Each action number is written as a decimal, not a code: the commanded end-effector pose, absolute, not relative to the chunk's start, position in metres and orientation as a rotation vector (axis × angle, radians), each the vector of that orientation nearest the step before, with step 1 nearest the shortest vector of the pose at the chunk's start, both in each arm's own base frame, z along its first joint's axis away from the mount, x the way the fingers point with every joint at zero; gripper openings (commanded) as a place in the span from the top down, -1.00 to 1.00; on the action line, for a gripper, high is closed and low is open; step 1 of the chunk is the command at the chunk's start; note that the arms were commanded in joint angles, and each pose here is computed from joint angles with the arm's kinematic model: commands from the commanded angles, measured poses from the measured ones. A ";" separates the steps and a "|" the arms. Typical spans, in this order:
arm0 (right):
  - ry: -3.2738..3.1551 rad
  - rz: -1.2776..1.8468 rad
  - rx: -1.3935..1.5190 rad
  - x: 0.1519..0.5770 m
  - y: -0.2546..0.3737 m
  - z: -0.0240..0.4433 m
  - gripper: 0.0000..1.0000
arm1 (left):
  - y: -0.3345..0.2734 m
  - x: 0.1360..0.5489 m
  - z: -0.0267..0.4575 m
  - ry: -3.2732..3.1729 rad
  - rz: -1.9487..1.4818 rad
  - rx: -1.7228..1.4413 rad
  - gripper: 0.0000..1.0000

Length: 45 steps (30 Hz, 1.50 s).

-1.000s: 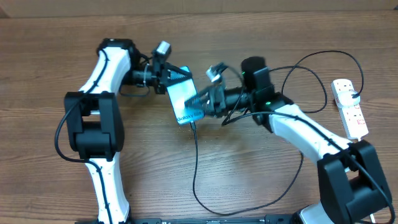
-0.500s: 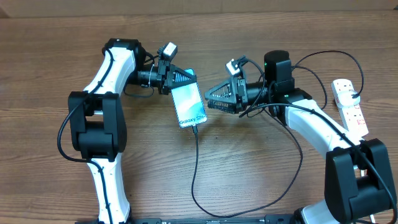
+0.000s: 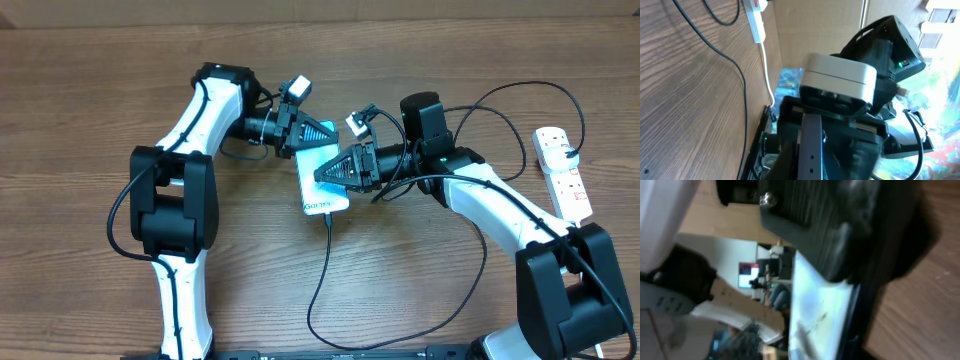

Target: Plug charger to phone and switch on socket

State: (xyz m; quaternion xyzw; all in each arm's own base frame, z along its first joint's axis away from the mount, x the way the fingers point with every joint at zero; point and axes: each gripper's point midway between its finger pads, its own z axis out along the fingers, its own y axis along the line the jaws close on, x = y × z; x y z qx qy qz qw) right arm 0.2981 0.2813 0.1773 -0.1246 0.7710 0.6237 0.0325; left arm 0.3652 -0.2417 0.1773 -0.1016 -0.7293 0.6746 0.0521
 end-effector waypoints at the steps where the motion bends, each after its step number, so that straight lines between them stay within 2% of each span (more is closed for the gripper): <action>1: 2.393 1.823 -0.345 0.310 0.280 0.172 0.60 | -0.247 0.361 0.194 -2.204 2.102 -0.363 0.91; 3: 2.409 1.814 -0.329 0.310 0.280 0.169 0.91 | -0.247 0.360 0.194 -2.203 2.101 -0.364 0.88; 6: 2.421 1.810 -0.318 0.309 0.279 0.168 0.92 | -0.247 0.361 0.194 -2.204 2.101 -0.364 0.56; 8: 2.421 1.810 -0.318 0.309 0.279 0.168 0.93 | -0.247 0.361 0.194 -2.204 2.101 -0.363 0.25; 9: 2.420 1.810 -0.318 0.309 0.279 0.168 0.93 | -0.246 0.361 0.194 -2.205 2.103 -0.360 -0.04; 10: 2.421 1.810 -0.318 0.309 0.279 0.168 0.93 | -0.245 0.362 0.194 -2.206 2.104 -0.355 -0.23; 11: 2.421 1.809 -0.316 0.310 0.279 0.168 0.93 | -0.243 0.363 0.194 -2.207 2.104 -0.339 -0.35; 15: 2.419 1.814 -0.318 0.309 0.279 0.168 0.93 | -0.227 0.374 0.196 -2.199 2.101 -0.203 -0.54; 21: 2.421 1.804 -0.272 0.316 0.272 0.168 0.93 | -0.203 0.386 0.194 -2.231 2.101 -0.104 -0.70; 22: 2.419 1.795 -0.257 0.319 0.268 0.167 0.93 | -0.200 0.387 0.194 -2.237 2.101 -0.097 -0.81; 24: 2.428 1.757 -0.199 0.328 0.260 0.164 0.93 | -0.196 0.388 0.190 -2.248 2.070 -0.068 -0.87; 26: 2.462 1.694 -0.105 0.338 0.250 0.155 0.93 | -0.193 0.388 0.186 -2.268 2.032 -0.055 -0.88; 28: 2.502 1.610 -0.018 0.346 0.239 0.144 0.93 | -0.191 0.386 0.179 -2.301 1.984 -0.070 -0.99; 32: 2.615 1.364 0.122 0.353 0.217 0.113 0.93 | -0.186 0.380 0.160 -2.398 1.838 -0.125 -0.99; 39: 2.784 0.994 0.184 0.341 0.199 0.071 0.93 | -0.164 0.374 0.112 -2.585 1.407 -0.088 -1.00; 45: 2.821 0.964 0.110 0.332 0.218 0.058 0.92 | -0.118 0.381 0.061 -2.781 0.824 0.146 -1.00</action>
